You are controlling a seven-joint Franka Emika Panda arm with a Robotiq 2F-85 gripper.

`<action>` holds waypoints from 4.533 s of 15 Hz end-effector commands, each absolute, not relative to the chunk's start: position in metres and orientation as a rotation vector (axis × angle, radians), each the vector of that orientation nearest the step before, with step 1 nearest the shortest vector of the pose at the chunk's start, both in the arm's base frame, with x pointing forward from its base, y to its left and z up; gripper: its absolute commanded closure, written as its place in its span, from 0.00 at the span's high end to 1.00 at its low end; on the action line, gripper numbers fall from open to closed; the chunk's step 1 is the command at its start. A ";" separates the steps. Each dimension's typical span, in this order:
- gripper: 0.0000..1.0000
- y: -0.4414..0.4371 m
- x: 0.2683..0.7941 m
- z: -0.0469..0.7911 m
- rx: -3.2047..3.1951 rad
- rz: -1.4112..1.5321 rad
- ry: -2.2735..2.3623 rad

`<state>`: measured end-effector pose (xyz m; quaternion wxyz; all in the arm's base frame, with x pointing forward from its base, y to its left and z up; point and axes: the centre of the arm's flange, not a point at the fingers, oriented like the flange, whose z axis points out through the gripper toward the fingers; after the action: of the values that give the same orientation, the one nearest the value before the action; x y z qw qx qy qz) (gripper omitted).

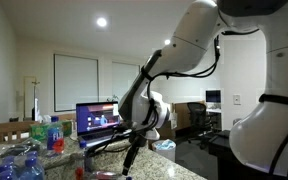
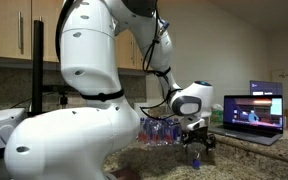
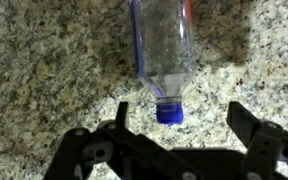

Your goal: Put the water bottles upright

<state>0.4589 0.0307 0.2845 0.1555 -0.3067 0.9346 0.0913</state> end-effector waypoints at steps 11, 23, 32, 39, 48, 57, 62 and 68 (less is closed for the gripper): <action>1.00 0.047 0.514 0.234 -1.137 0.296 2.731; 0.60 0.065 0.561 0.184 -1.338 0.367 2.609; 0.07 0.100 0.551 0.208 -1.215 0.266 2.617; 0.07 0.127 0.518 0.241 -1.188 0.146 2.560; 0.06 0.153 0.502 0.284 -1.188 0.076 2.451; 0.06 0.179 0.511 0.329 -1.154 0.081 2.305; 0.06 0.187 0.515 0.340 -1.155 0.110 2.255; 0.06 0.194 0.533 0.355 -1.120 0.152 2.194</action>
<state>0.5262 0.2051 0.3542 0.3076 -0.4300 0.8471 0.0543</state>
